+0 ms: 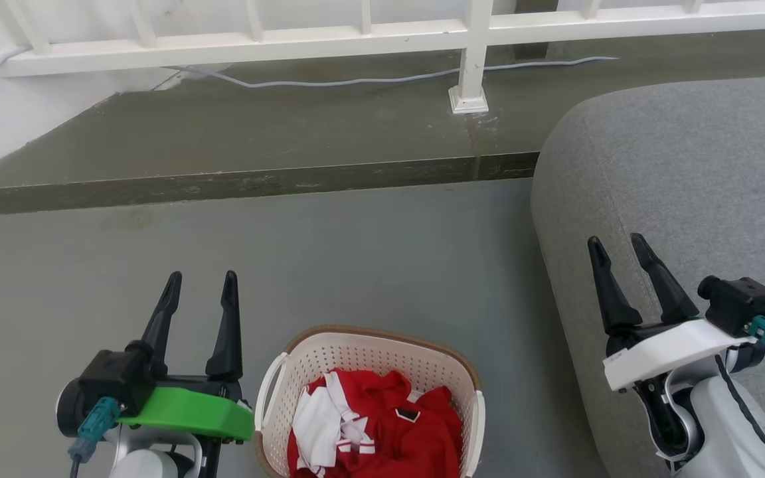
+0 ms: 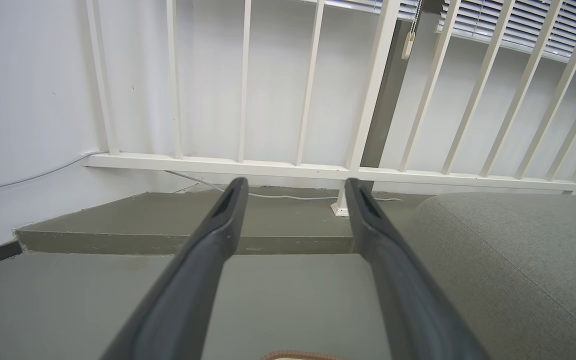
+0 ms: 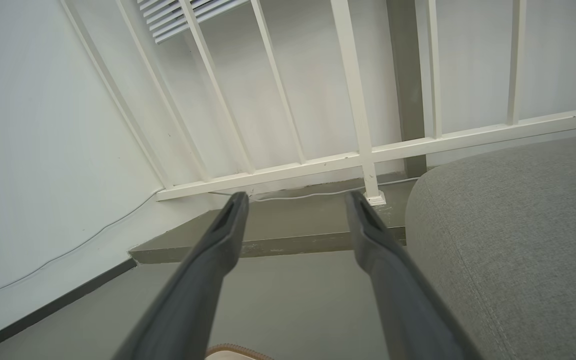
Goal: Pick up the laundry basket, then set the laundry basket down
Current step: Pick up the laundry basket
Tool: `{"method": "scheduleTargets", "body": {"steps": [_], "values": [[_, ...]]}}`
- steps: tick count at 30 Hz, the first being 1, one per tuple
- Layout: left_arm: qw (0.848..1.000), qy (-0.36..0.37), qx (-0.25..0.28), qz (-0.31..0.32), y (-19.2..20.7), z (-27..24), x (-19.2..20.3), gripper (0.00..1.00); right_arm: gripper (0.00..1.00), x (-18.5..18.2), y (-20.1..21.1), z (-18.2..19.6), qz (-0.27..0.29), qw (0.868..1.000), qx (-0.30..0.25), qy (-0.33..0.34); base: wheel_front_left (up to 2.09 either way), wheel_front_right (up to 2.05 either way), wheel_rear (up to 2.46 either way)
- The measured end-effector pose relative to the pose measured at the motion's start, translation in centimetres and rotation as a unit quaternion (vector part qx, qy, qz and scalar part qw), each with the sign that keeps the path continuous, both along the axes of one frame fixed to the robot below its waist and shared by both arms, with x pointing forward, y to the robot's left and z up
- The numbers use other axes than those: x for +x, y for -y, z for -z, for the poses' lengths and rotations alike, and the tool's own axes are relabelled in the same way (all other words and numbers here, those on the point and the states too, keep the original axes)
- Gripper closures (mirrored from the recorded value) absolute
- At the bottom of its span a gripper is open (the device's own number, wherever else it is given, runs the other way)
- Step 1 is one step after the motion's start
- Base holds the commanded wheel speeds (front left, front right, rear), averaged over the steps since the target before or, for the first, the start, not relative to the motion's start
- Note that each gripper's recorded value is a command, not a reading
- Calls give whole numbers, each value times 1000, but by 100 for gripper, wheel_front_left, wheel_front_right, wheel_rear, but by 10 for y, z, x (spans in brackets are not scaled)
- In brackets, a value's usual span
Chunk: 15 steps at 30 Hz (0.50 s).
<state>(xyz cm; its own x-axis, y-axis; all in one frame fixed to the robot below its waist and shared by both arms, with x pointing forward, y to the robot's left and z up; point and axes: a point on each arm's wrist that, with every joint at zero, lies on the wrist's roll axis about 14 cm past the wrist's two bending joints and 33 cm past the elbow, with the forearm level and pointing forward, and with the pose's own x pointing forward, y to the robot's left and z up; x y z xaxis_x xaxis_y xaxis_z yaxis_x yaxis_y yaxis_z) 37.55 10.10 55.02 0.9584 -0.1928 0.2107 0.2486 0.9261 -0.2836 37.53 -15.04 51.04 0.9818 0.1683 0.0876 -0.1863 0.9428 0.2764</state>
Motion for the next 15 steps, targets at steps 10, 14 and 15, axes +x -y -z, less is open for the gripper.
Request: {"method": "scheduleTargets", "body": {"steps": [10, 14, 15], "values": [[1000, 0, 0, 0, 0, 0, 0, 0, 0, 1, 2, 2, 4, 1000, -6, -1, 0, 0, 0], [1000, -1, -1, -2, 0, 0, 1, 0, 0, 1, 1, 2, 4, 1000, -7, -2, 0, 0, 0], [1000, -1, -1, -2, 0, 0, 1, 0, 0, 1, 1, 3, 3, 1000, -10, -2, 0, 0, 0]]}}
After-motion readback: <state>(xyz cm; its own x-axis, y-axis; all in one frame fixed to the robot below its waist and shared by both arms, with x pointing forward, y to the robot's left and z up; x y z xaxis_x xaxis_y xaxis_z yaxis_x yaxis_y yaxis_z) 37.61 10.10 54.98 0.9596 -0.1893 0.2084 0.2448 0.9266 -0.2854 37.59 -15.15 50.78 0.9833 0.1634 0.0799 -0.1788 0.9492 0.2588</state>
